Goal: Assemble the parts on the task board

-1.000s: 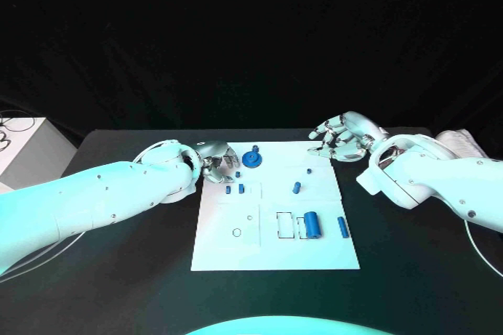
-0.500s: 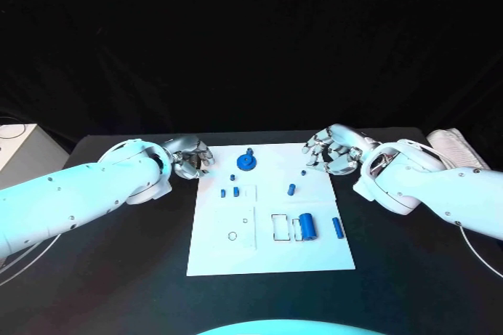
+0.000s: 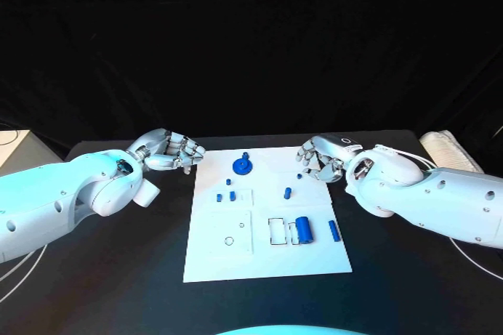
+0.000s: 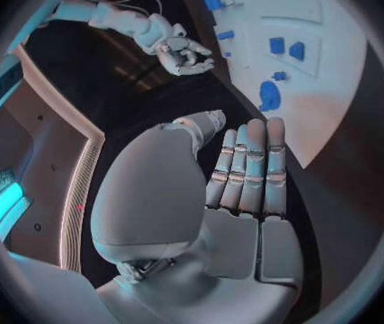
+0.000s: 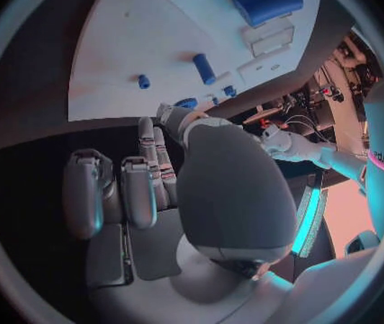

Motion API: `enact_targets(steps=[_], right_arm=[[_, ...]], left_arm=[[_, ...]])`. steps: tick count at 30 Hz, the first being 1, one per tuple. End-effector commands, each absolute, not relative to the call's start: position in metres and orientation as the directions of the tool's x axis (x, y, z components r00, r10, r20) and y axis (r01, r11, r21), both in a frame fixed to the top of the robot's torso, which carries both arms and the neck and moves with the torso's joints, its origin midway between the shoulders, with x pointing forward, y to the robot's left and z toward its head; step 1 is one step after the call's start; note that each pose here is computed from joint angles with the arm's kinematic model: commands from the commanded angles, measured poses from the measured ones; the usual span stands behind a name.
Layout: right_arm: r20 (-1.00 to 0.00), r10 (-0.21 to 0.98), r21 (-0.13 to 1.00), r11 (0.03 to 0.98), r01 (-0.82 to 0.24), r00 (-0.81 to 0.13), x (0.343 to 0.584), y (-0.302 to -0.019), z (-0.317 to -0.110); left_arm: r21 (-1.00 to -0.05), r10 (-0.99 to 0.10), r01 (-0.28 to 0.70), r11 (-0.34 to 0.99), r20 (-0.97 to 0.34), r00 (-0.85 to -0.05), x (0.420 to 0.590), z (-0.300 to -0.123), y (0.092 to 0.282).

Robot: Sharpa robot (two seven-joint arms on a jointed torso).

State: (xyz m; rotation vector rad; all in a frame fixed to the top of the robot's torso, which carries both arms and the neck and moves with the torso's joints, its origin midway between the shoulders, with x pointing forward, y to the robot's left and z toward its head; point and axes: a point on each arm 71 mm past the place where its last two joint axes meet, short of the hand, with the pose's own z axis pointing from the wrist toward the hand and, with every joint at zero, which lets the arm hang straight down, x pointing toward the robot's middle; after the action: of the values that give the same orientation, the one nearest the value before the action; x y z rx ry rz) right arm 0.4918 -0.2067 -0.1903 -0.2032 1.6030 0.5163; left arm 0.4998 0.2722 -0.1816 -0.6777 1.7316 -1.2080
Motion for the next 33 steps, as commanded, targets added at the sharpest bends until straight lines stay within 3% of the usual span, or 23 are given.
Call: enact_targets(steps=[1,14,33], right_arm=[[-0.994,0.076,0.103,0.899,-0.425,-0.079,0.494,-0.206,-0.195],[-0.990,0.009,0.069,0.904,-0.423,-0.141,0.497,-0.193,-0.220],[-0.992,-0.023,0.031,0.910,-0.414,-0.123,0.501,-0.188,-0.227]], left_arm=[[-0.993,-0.868,0.035,0.116,-0.119,-0.482,0.495,-0.172,0.267],[-0.998,-0.876,0.027,0.049,-0.056,-0.480,0.487,-0.168,0.270],[-0.999,-0.887,0.012,0.030,-0.032,-0.462,0.487,-0.167,0.276]])
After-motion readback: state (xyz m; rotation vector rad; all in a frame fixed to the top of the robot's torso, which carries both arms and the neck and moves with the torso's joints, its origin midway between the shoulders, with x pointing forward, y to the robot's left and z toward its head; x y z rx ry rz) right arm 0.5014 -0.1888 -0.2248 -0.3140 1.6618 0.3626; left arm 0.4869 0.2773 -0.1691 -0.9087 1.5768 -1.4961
